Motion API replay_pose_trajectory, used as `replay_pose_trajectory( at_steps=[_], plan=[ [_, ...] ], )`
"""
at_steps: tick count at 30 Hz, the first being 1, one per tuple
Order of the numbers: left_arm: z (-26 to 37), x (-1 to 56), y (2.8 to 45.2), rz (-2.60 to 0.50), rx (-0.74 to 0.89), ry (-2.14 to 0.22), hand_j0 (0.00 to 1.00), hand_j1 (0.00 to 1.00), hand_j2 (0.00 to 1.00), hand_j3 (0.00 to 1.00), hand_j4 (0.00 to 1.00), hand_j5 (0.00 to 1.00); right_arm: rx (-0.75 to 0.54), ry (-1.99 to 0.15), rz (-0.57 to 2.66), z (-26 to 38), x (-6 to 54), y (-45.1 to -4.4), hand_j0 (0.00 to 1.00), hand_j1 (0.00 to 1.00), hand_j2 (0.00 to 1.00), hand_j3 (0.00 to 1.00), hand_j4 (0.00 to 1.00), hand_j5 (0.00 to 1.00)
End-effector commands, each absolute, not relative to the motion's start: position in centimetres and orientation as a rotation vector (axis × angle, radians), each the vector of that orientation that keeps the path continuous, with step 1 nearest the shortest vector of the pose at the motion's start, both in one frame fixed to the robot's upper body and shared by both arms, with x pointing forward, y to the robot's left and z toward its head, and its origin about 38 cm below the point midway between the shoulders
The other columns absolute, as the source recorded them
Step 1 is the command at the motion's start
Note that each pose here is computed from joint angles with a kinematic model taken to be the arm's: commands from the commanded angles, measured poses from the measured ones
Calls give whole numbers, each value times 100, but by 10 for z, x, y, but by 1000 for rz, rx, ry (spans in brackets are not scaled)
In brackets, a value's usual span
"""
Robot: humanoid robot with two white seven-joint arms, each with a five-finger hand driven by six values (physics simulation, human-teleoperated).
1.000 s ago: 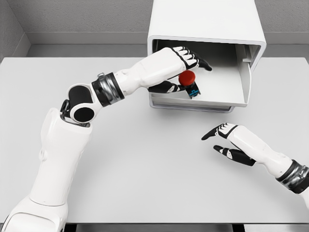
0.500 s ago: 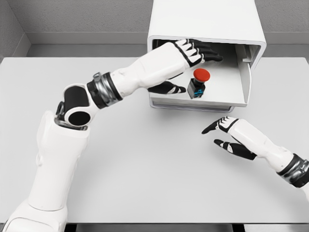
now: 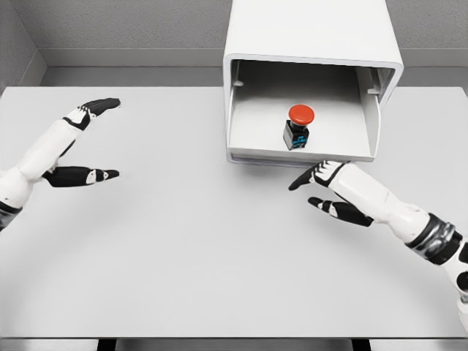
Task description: Slide open multi-storey tabletop storage cabinets and put open load switch and slide close multi-storey tabletop storage cabinets
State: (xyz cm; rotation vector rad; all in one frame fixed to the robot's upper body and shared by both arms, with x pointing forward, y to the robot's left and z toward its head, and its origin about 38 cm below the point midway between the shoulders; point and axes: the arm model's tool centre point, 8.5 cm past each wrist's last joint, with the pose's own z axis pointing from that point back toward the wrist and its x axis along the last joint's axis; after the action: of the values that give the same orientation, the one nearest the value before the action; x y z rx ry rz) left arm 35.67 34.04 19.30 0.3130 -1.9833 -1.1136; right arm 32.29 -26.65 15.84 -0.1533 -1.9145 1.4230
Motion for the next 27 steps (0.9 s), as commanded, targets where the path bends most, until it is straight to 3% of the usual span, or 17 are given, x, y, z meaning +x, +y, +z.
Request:
replay_pose_trajectory(
  at_steps=[1,27],
  plan=[
    [185,358,375,-1025,349,-1940,100,100,100,100,100,100,-135,-1917,1419,157,322,-263,62,62,62,62,62,62],
    [163,353,395,-976,353,-1866,100,100,100,100,100,100,-159,-1921,1440,165,359,-261,62,62,62,62,62,62]
  ],
)
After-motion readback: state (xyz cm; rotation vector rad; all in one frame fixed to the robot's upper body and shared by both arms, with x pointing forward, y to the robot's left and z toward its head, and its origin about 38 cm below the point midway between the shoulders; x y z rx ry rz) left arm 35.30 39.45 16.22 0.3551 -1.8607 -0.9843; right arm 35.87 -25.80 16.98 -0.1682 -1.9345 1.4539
